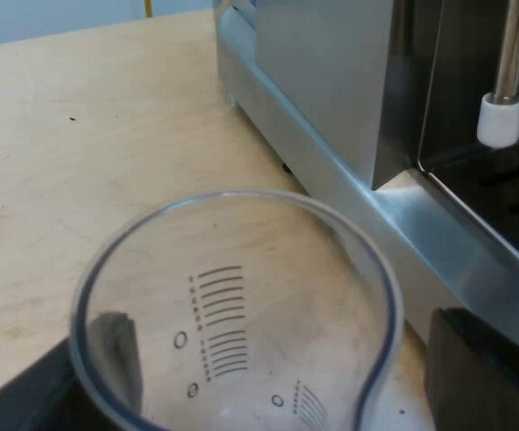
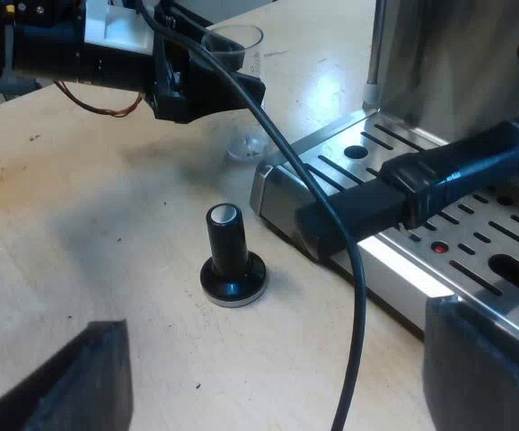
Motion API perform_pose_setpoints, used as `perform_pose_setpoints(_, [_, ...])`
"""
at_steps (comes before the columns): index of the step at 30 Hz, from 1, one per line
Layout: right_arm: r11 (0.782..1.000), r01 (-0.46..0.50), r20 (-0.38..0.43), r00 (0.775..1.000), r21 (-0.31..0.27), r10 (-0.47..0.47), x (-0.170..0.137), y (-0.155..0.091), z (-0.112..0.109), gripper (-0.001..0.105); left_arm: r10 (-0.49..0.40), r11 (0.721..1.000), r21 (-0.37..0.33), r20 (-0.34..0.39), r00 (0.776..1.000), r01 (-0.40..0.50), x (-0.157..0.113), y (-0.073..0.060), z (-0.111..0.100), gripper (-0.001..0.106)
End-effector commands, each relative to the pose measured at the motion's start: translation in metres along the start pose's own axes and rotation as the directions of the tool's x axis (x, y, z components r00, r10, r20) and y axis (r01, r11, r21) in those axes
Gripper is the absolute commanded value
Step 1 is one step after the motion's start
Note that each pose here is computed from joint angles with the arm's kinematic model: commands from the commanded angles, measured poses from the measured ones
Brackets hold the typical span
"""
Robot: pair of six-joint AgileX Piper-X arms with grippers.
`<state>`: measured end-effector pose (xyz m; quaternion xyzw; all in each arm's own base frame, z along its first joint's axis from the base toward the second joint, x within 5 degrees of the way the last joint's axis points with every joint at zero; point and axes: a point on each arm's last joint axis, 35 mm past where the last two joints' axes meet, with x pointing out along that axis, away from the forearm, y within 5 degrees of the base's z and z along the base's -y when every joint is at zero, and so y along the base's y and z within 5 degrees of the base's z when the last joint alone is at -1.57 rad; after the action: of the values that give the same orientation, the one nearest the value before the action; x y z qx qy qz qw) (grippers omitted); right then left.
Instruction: Pour the beans into the coffee machine
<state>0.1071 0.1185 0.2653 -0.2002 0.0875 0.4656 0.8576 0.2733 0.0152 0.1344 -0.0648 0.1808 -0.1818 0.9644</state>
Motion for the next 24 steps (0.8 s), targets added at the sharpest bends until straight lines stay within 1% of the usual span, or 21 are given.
perform_pose_setpoints(1, [1.0,0.004,0.02,1.0,-0.011,-0.004,-0.001,0.0,0.003,0.069,-0.002,1.0,0.002,0.02,1.0,0.002,0.0,0.0,0.003,0.07])
perform_pose_setpoints(5, [1.0,0.004,0.02,1.0,-0.011,-0.004,-0.001,0.0,0.003,0.069,-0.002,1.0,0.0,0.015,1.0,0.002,0.0,0.0,0.003,0.07])
perform_pose_setpoints(9, [1.0,0.004,0.02,1.0,-0.007,-0.004,-0.001,0.0,0.003,0.069,0.003,1.0,-0.02,-0.021,1.0,-0.003,0.0,0.0,-0.002,0.07])
perform_pose_setpoints(16, [1.0,0.004,0.02,1.0,-0.007,-0.004,-0.001,0.0,0.003,0.069,0.005,0.999,-0.041,-0.063,0.998,-0.007,0.0,0.0,-0.007,0.07])
perform_pose_setpoints(20, [1.0,0.004,0.02,1.0,-0.007,-0.004,-0.001,0.0,0.003,0.069,0.029,0.997,-0.064,-0.112,0.993,-0.037,-0.001,0.001,-0.013,0.07])
perform_pose_setpoints(24, [1.0,0.013,0.016,1.0,-0.007,-0.013,-0.001,-0.001,0.002,0.069,0.029,0.997,-0.068,-0.12,0.992,-0.037,-0.001,0.0,-0.014,0.07])
